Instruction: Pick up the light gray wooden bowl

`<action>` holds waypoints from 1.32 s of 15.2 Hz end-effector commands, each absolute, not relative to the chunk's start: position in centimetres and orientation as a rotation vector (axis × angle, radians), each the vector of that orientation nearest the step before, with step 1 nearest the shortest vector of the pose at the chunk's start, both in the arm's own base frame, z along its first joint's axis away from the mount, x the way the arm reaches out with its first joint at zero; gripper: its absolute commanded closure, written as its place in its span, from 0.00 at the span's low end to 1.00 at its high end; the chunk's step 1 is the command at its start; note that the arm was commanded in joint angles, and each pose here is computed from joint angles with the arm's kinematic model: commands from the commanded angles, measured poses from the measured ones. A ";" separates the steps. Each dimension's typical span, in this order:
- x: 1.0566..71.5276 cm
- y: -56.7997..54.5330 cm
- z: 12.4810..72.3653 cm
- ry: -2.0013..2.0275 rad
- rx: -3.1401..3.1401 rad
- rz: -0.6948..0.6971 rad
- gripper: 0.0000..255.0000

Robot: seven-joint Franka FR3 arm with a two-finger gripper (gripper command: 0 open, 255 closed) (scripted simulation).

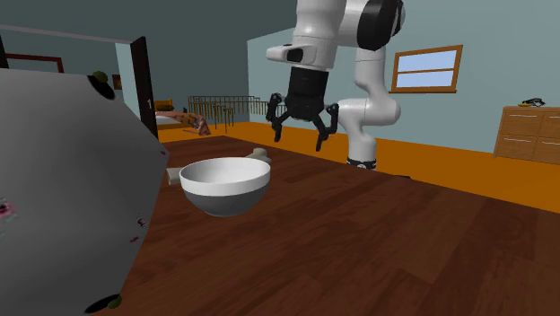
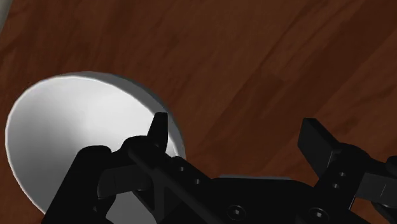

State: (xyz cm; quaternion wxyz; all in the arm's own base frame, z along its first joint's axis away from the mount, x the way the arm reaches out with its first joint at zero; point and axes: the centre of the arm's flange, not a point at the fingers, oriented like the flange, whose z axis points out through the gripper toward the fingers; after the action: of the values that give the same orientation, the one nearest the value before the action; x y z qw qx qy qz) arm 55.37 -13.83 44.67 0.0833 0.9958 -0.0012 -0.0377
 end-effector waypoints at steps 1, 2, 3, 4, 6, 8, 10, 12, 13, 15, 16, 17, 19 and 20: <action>57.7 -15.1 43.9 0.003 2.962 -0.113 0.00; 58.7 -15.7 43.5 0.005 2.958 -0.113 0.00; 59.8 -16.2 43.1 0.008 2.953 -0.113 0.00; 60.9 -16.8 42.7 0.011 2.948 -0.113 0.00; 63.0 -18.0 41.9 0.016 2.938 -0.113 0.00; 63.5 -18.3 41.2 0.017 2.936 -0.113 0.00; 63.5 -18.3 40.1 0.017 2.936 -0.113 0.00; 63.5 -18.3 39.1 0.017 2.936 -0.113 0.00; 63.5 -18.3 38.6 0.017 2.936 -0.113 0.00; 63.5 -18.3 37.7 0.017 2.936 -0.113 0.00; 63.5 -18.3 37.7 0.017 2.936 -0.113 0.00; 63.5 -18.3 37.8 0.017 2.936 -0.113 1.00; 63.5 -18.3 37.8 0.017 2.936 -0.113 1.00; 63.5 -18.3 37.8 0.017 2.936 -0.113 1.00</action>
State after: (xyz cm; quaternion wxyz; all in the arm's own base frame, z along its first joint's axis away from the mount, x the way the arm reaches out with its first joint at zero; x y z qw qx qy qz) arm 63.49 -18.29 37.81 0.1016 0.9941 0.0060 -0.0376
